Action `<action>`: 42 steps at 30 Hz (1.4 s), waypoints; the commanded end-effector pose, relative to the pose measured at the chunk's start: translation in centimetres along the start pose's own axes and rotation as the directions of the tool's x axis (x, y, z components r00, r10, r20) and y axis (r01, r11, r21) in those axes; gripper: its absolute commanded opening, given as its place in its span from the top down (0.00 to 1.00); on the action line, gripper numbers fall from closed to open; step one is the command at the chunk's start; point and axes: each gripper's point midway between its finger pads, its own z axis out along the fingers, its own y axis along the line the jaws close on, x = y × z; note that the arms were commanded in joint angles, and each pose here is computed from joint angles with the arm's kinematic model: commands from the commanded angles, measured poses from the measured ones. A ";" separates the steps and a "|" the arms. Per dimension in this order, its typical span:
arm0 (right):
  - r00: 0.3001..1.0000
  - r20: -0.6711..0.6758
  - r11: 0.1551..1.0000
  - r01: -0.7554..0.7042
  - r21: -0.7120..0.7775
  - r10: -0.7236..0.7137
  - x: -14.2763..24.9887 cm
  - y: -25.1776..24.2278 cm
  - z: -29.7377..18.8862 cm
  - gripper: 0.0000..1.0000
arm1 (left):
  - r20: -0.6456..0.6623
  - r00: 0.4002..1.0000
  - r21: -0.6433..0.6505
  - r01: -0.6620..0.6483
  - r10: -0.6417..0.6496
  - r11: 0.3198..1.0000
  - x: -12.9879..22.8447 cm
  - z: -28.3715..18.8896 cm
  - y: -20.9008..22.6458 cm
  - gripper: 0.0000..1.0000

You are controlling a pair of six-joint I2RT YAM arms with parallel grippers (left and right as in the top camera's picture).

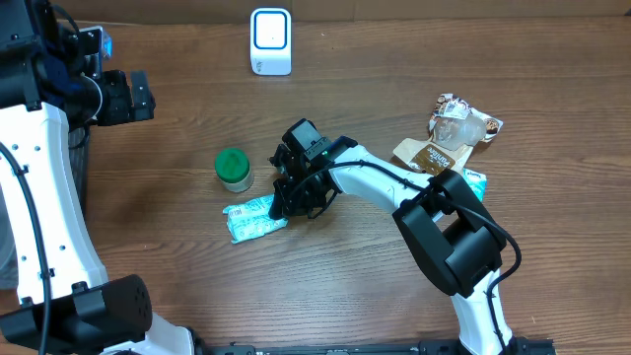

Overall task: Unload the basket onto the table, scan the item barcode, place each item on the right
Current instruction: 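Lift the mint-green pack and pull it rightward, then carry the mint-green pack back and hold it under the scanner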

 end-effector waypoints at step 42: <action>0.853 0.517 0.993 0.111 -0.048 -0.071 0.1 2.5 -29.7 0.96 | -0.003 1.000 0.008 -0.021 0.021 1.000 0.1 0.1 -0.1 0.01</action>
